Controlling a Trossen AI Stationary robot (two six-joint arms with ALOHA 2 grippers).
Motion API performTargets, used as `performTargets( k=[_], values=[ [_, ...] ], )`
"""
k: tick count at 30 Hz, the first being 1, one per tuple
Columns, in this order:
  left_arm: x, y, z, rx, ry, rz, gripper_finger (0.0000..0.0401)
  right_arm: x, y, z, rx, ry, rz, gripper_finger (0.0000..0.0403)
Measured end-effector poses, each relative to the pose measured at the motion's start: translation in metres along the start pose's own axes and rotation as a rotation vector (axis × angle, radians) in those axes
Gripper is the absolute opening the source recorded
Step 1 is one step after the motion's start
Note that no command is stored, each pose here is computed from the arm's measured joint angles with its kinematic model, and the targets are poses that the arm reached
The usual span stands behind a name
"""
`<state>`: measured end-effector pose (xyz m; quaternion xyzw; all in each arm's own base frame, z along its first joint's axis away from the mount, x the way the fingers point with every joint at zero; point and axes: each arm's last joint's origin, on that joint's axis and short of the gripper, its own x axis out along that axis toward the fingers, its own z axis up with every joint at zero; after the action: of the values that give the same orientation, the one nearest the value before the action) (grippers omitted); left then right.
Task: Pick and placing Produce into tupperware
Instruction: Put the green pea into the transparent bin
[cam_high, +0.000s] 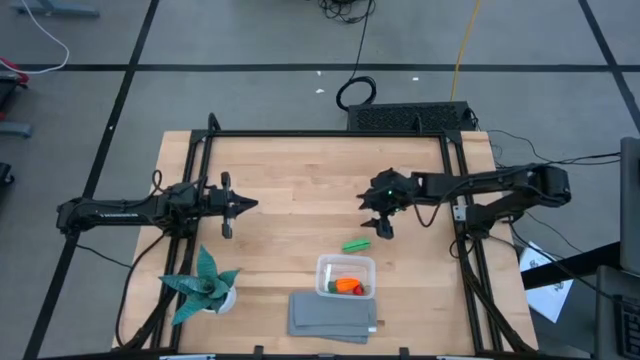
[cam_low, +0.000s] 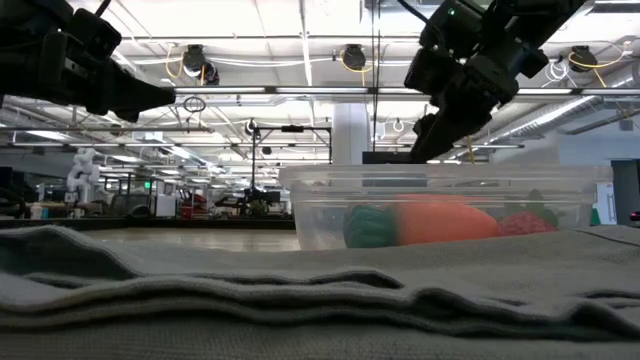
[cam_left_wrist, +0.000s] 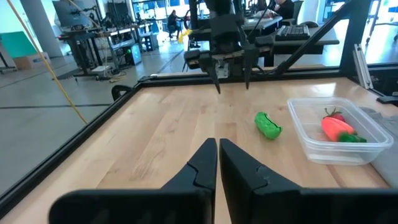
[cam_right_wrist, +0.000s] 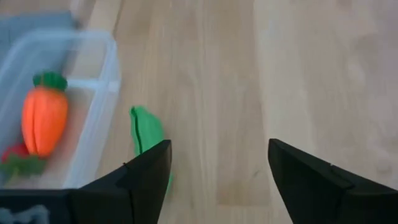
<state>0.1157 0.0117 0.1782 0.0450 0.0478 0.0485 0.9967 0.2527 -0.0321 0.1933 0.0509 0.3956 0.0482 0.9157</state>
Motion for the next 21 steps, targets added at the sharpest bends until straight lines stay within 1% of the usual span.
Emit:
performTargets(
  k=[2,8,17,21],
  values=[
    [0.0,0.0,0.0,-0.006,0.001,0.0,0.0024,0.005,0.002,-0.006,-0.018,0.038,0.01,0.026],
    [0.0,0.0,-0.001,-0.022,0.008,-0.001,0.0024,0.018,0.009,-0.007,-0.08,0.035,0.034,0.0261],
    [0.0,0.0,-0.002,-0.025,0.02,-0.002,0.0024,0.02,0.02,-0.008,-0.114,0.042,0.064,0.0261],
    [0.0,0.0,-0.002,-0.026,0.023,-0.003,0.0024,0.021,0.021,-0.008,-0.113,0.023,0.039,0.0261]
  ],
)
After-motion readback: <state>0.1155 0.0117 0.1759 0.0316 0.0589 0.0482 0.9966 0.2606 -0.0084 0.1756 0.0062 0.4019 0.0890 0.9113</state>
